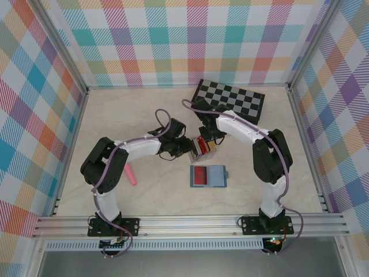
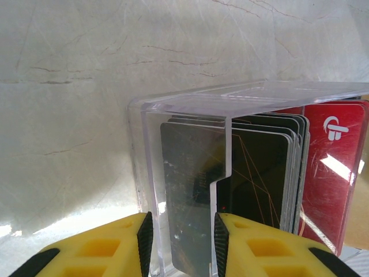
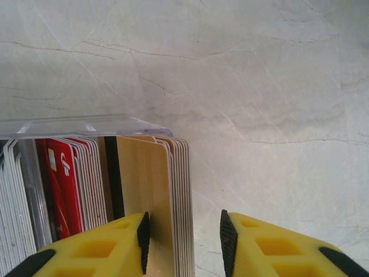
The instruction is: Put the credit cards into the card holder
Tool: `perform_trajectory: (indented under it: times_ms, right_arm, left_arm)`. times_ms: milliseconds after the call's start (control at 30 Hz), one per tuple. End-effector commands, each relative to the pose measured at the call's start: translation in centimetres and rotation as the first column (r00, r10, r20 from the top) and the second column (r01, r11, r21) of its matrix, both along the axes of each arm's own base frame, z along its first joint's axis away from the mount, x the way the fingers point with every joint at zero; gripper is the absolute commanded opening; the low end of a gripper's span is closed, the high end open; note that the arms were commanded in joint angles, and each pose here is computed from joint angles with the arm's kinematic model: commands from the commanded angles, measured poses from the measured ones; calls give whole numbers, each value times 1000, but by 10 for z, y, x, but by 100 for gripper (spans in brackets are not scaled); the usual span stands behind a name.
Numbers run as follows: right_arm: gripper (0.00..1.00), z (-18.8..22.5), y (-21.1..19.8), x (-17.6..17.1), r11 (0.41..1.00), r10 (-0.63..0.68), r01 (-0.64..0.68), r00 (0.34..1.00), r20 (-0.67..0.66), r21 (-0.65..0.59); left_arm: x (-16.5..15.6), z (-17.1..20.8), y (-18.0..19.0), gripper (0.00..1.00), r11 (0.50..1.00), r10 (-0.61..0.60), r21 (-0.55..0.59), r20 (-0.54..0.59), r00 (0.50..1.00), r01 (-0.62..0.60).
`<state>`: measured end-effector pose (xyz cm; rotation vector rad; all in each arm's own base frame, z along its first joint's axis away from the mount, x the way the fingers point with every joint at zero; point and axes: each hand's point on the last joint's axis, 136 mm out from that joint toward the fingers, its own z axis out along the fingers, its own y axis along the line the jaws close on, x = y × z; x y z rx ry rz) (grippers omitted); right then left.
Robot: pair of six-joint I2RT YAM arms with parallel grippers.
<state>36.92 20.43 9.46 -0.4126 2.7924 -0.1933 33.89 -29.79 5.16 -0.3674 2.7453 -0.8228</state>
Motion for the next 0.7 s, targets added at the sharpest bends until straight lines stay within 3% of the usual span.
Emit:
perform_trajectory:
  times_ms: [0, 433, 667]
  right_arm:
    - [34, 18, -10, 2, 1000, -6, 7, 999, 33, -26]
    - [16, 27, -9, 1, 1000, 3, -2, 999, 50, -22]
    - [13, 36, -9, -2, 1000, 9, -8, 998, 63, -16]
  left_arm:
    - [-9, -23, 13, 35, 998, 6, 60, -66, 998, -2]
    - [-9, -24, 12, 35, 998, 5, 56, -69, 998, -1]
    - [-10, -24, 11, 35, 999, 4, 54, -70, 998, 0]
